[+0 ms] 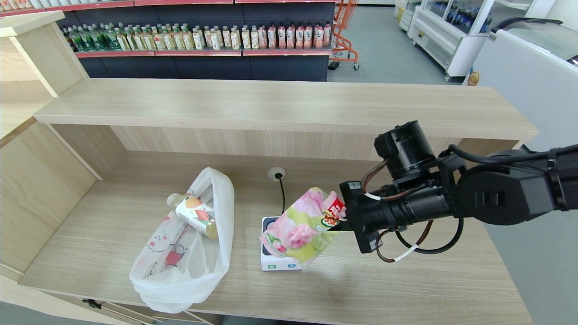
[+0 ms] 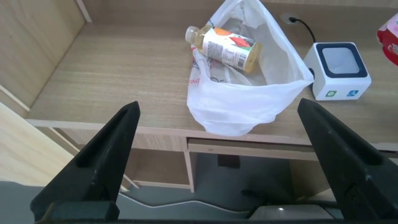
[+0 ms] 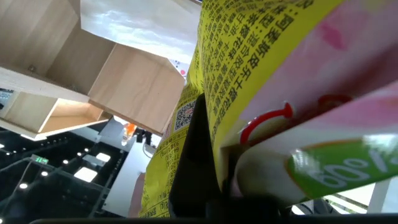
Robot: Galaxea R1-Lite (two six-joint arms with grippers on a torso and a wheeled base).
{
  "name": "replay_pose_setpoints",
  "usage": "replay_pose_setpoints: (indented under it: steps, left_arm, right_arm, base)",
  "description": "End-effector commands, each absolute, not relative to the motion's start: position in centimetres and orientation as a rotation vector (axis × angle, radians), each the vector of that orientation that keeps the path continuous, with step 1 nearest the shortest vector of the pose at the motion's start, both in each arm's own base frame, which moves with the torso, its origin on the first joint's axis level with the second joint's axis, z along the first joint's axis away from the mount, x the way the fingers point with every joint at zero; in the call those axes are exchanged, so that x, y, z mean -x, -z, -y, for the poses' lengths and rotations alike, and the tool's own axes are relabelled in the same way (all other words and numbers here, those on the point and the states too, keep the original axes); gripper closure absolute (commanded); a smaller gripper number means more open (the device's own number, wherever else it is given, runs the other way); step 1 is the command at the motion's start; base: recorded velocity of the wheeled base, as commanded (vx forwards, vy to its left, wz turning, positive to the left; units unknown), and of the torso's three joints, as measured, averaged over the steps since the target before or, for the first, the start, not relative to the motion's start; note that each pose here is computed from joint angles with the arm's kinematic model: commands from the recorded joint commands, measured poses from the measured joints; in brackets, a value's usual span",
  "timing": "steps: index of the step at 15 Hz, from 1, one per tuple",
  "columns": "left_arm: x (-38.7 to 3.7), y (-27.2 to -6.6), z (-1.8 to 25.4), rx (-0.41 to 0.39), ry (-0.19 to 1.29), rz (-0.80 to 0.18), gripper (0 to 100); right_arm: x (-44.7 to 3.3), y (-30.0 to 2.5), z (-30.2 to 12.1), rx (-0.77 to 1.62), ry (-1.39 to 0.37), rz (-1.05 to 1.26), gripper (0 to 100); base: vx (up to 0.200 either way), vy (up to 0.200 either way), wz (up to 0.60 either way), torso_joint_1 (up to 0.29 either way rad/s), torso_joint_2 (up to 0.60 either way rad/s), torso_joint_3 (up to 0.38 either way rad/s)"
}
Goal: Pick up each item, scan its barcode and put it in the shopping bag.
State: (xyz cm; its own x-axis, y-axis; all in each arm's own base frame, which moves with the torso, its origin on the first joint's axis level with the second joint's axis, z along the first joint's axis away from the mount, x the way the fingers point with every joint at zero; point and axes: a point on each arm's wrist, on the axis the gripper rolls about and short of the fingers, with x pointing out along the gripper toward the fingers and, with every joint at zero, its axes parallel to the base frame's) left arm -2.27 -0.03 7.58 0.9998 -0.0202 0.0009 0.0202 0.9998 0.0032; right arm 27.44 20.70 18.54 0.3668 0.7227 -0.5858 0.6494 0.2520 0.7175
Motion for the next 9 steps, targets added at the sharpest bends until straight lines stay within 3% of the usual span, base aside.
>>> replay_pose_setpoints:
  steps: [1, 9]
  left_arm:
    - [2.3, -7.6, 0.0, -0.003, 0.020, 0.002, 0]
    - [2.3, -7.6, 0.0, -0.005, 0.020, 0.002, 0]
  right_arm:
    - [-27.6, -18.1, -20.9, -1.433, -0.071, -1.339, 100]
    - [-26.3, -16.6, -21.4, -1.408, -0.254, -1.302, 100]
  base:
    - [0.000, 0.000, 0.00, 0.000, 0.00, 0.000]
    - [0.000, 0.000, 0.00, 0.000, 0.00, 0.000]
